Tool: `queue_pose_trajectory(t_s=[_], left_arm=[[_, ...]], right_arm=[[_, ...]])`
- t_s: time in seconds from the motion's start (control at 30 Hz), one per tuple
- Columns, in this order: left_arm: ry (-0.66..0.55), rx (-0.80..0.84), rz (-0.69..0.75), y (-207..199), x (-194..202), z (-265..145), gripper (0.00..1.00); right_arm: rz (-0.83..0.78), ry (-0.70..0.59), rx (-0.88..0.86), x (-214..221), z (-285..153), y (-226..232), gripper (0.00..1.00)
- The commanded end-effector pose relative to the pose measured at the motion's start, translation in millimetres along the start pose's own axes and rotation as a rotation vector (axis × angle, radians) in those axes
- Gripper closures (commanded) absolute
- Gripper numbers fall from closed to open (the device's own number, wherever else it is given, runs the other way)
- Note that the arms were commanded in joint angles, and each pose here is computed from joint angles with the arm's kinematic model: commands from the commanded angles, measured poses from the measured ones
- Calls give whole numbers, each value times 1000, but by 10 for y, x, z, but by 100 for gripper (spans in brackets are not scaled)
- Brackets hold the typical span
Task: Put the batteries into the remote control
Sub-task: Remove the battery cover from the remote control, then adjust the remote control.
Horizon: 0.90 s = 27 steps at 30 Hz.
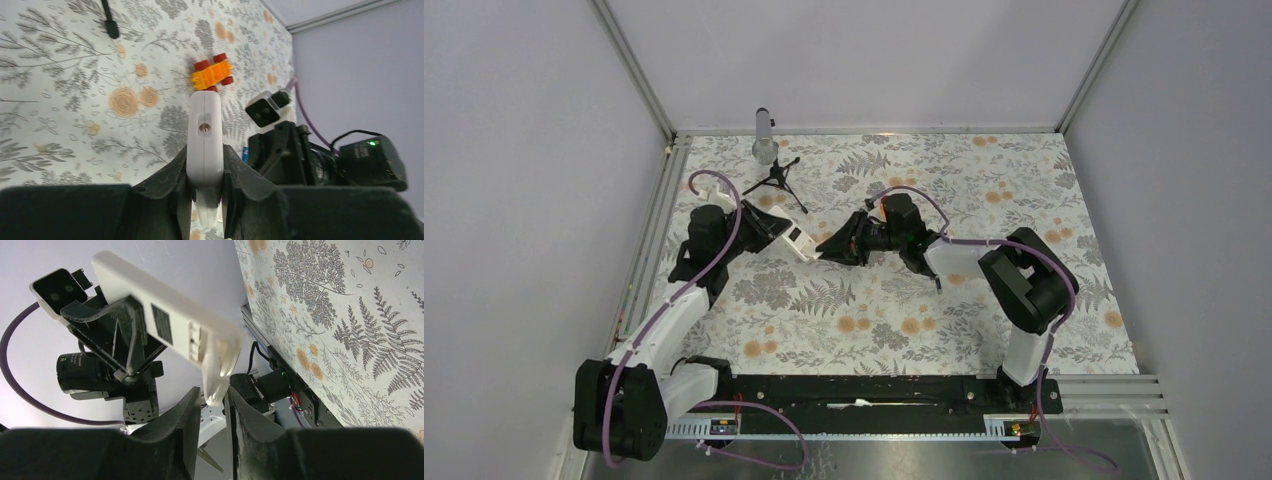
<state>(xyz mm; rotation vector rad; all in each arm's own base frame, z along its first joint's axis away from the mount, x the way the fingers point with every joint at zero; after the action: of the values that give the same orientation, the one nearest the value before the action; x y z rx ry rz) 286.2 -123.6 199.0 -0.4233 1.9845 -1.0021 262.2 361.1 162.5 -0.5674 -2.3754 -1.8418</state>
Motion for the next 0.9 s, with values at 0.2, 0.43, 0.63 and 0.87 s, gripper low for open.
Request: queue_pose_trajectory(t_s=[0.2, 0.43, 0.63, 0.87], left_arm=[[-33, -101, 149, 265, 54, 267, 100], [-59, -253, 166, 490, 37, 274, 100], [-56, -297, 168, 529, 42, 234, 100], [49, -49, 247, 39, 116, 37, 100]], right_arm=[[-135, -24, -164, -265, 69, -79, 92], [-172, -80, -65, -418, 35, -367, 97], [-306, -119, 151, -457, -74, -679, 84], [-605, -245, 526, -469, -658, -741, 60]])
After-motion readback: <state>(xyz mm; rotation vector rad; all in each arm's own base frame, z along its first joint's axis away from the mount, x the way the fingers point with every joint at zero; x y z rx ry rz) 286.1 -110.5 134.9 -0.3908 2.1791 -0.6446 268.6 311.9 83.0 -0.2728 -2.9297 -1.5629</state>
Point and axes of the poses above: each gripper's point midway between its finger pads, its own z axis out along the fingers, its own y axis along the line the jaws close on, x = y × z, the point moved 4 cm from there along -z, back along the fingers, and after that the axes turned 3 degrees about z, right-handed, at the moved point
